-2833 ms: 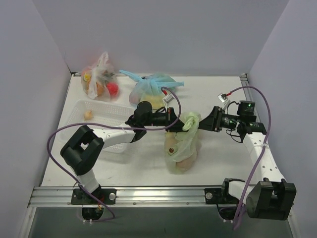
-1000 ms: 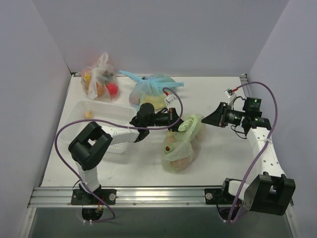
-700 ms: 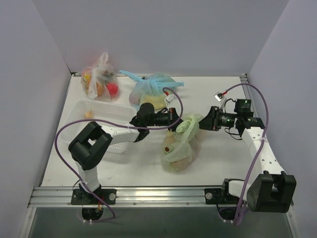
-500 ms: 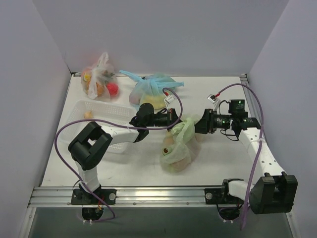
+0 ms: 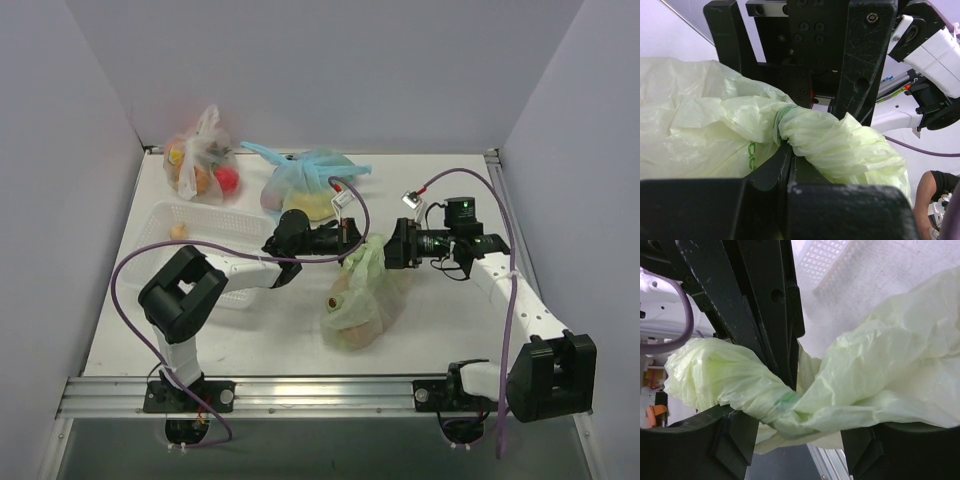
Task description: Place the fake fruits into the plastic bag and tie a complex knot
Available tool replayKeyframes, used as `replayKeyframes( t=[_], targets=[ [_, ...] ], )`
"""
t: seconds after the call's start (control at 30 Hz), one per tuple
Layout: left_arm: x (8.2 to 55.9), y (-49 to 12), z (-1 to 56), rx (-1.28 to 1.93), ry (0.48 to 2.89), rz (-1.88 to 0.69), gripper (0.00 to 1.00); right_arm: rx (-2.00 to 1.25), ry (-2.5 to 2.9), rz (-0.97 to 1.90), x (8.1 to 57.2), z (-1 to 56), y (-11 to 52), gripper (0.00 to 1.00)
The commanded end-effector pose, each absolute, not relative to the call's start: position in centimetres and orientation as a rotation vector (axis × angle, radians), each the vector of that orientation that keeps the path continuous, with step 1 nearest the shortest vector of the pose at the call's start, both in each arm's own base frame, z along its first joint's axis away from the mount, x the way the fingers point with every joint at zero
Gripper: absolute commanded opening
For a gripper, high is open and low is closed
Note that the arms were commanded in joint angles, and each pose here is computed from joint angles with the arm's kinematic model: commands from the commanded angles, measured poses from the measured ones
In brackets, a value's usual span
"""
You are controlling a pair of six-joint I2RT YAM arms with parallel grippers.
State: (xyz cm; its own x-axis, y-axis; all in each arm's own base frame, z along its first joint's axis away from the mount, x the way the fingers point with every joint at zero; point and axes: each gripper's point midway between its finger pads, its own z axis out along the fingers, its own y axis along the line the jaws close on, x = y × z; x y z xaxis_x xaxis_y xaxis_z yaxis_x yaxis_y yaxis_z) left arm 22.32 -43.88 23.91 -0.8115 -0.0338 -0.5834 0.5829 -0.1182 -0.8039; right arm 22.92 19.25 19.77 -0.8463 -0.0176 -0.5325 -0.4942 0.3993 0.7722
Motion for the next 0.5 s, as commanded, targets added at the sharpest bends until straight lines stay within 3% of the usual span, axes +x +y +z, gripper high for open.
replayKeyframes(
  t=[0.0, 0.27, 0.47],
  targets=[
    [19.9, -44.1, 27.8, 0.743, 1.533, -2.052, 0.00, -0.411, 2.181, 1.468, 24.1, 20.3, 20.6, 0.59],
    [20.8, -44.3, 28.6, 0.705, 1.499, -2.046, 0.00, -0.362, 2.156, 1.524, 24.2, 19.9, 22.1, 0.71],
    [20.3, -44.4, 29.4, 0.760, 1.454, -2.075, 0.00, -0.375, 2.101, 1.578, 24.9, 20.4, 23.0, 0.69]
  ],
)
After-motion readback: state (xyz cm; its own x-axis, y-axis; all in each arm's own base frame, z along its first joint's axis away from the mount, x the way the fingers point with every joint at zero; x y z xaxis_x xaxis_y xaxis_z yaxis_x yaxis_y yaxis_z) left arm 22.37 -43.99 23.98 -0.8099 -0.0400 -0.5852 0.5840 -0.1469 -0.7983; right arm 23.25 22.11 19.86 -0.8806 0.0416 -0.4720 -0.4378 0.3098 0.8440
